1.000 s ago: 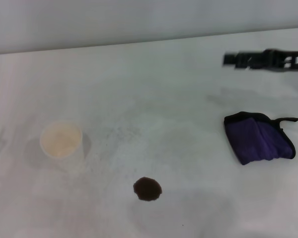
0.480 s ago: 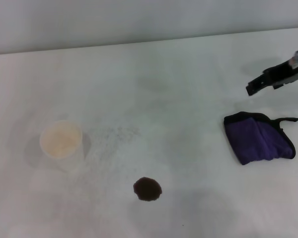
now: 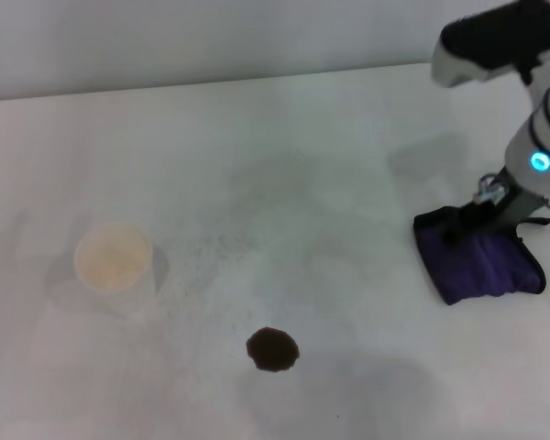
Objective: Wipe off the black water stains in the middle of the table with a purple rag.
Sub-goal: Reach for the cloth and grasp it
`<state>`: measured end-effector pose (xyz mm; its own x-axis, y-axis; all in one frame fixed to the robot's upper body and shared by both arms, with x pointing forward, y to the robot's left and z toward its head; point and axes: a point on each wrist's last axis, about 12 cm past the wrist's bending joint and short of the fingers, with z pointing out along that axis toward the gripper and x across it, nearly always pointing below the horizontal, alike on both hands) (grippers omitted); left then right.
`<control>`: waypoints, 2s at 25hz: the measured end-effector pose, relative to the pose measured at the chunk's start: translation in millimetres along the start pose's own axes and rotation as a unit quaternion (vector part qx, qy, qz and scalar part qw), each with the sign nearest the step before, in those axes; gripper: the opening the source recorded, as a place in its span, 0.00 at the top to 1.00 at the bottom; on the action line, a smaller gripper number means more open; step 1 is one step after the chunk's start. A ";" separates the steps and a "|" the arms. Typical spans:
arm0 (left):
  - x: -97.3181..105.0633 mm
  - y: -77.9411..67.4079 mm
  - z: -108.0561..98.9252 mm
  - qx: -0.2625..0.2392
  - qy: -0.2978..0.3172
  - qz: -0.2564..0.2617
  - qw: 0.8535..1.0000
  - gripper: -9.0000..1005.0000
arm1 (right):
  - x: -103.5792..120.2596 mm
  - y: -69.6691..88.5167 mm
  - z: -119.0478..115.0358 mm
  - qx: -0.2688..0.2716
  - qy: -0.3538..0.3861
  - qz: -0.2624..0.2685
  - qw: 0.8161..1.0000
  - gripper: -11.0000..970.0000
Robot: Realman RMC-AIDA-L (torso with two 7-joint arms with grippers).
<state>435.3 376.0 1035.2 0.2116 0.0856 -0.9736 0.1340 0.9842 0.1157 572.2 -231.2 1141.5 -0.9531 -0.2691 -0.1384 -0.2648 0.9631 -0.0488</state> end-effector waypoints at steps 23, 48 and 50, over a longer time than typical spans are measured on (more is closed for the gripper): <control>-0.7 4.1 14.9 0.001 0.004 0.008 1.000 0.11 | 3.9 -6.7 35.8 0.035 0.024 0.005 0.999 0.23; -1.7 5.5 21.0 -0.003 0.000 0.008 1.000 0.11 | 1.5 2.7 22.9 0.024 0.028 -0.003 0.999 0.95; -1.6 5.4 20.5 -0.003 0.000 0.008 1.000 0.11 | 1.7 2.4 21.9 0.024 0.026 -0.004 0.999 0.98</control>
<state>455.6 377.9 1041.4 0.2134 0.1011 -0.9717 0.1244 0.9837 0.1296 573.1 -229.6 1119.5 -0.9575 -0.2754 -0.0861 -0.2669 0.9587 -0.0980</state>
